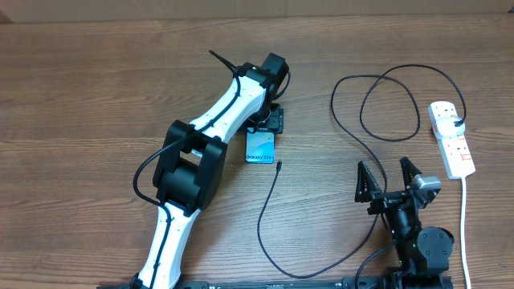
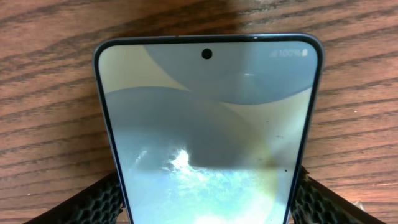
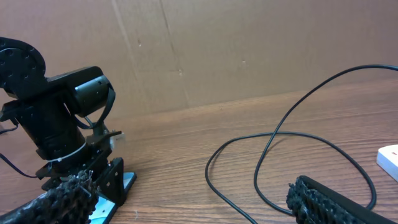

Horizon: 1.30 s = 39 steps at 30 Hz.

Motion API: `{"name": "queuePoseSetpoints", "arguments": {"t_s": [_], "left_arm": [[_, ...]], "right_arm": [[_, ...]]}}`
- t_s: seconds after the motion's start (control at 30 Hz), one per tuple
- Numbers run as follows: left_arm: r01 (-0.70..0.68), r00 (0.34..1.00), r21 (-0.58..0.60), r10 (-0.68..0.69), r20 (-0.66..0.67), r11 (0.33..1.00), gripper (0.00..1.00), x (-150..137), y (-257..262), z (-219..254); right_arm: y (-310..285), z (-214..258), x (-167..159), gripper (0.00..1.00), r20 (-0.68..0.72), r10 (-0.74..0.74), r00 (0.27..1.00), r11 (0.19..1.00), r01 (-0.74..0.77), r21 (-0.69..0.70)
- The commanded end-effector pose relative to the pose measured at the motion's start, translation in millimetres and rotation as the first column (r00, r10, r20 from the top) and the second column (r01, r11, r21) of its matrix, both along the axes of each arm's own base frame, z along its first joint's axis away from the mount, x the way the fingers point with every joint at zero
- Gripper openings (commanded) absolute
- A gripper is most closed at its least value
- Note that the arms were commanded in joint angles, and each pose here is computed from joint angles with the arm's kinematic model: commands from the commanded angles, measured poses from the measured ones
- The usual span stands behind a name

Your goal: Plug charger to phone and switch on socket

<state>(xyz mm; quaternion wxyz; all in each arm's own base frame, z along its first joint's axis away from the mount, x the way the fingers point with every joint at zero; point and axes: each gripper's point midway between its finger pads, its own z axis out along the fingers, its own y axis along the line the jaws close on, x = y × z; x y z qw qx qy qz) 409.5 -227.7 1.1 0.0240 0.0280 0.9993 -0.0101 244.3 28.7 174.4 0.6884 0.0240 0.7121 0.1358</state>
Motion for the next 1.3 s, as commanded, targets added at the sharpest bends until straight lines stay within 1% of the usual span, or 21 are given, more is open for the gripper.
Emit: {"name": "queuePoseSetpoints", "arguments": {"t_s": [0.0,0.07,0.13,0.17,0.2,0.33,0.43,0.73,0.97,1.13,1.27], "left_arm": [[-0.022,0.997,0.066,0.027,-0.072,0.998,0.76,-16,12,-32],[-0.022,0.997,0.063,0.027,-0.068,0.998,0.72,-15,12,-32],[-0.023,0.998,0.061,0.027,-0.065,0.998,0.70,-15,11,-32],[-0.023,0.998,0.061,0.027,-0.064,0.998,0.68,-15,11,-32],[-0.023,0.998,0.060,0.027,-0.064,0.998,0.64,-14,11,-32],[-0.029,0.998,0.036,0.031,-0.055,0.999,0.61,-9,8,-22],[-0.040,0.998,0.000,0.040,-0.051,0.999,0.61,-3,4,-5],[-0.060,0.998,-0.032,0.059,-0.018,0.998,0.60,15,4,50],[-0.072,0.996,-0.156,0.062,-0.070,0.985,0.60,12,-3,89],[-0.073,0.988,-0.279,0.032,-0.150,0.958,0.60,5,-5,101],[-0.066,0.981,-0.334,0.000,-0.192,0.940,0.60,0,0,105]], "right_arm": [[1,-2,0,1.00,0.002,0.002,1.000,1.000,-0.002,-0.001],[1,-2,0,1.00,0.002,0.002,1.000,1.000,-0.002,-0.001],[1,-2,0,1.00,0.002,0.002,1.000,1.000,-0.002,-0.001],[1,-2,0,1.00,0.002,0.002,1.000,1.000,-0.002,-0.001],[1,-2,0,1.00,0.002,0.002,1.000,1.000,-0.002,-0.001],[1,-2,0,1.00,0.002,0.002,1.000,1.000,-0.002,-0.001],[1,-2,0,1.00,0.002,0.002,1.000,1.000,-0.002,-0.001],[1,-2,0,1.00,0.002,0.002,1.000,1.000,-0.002,-0.001],[1,-2,0,1.00,0.002,0.002,1.000,1.000,-0.002,-0.001],[1,-2,0,1.00,0.003,0.003,1.000,1.000,-0.003,-0.001],[1,-2,0,1.00,0.003,0.002,1.000,1.000,-0.002,-0.001]]}}
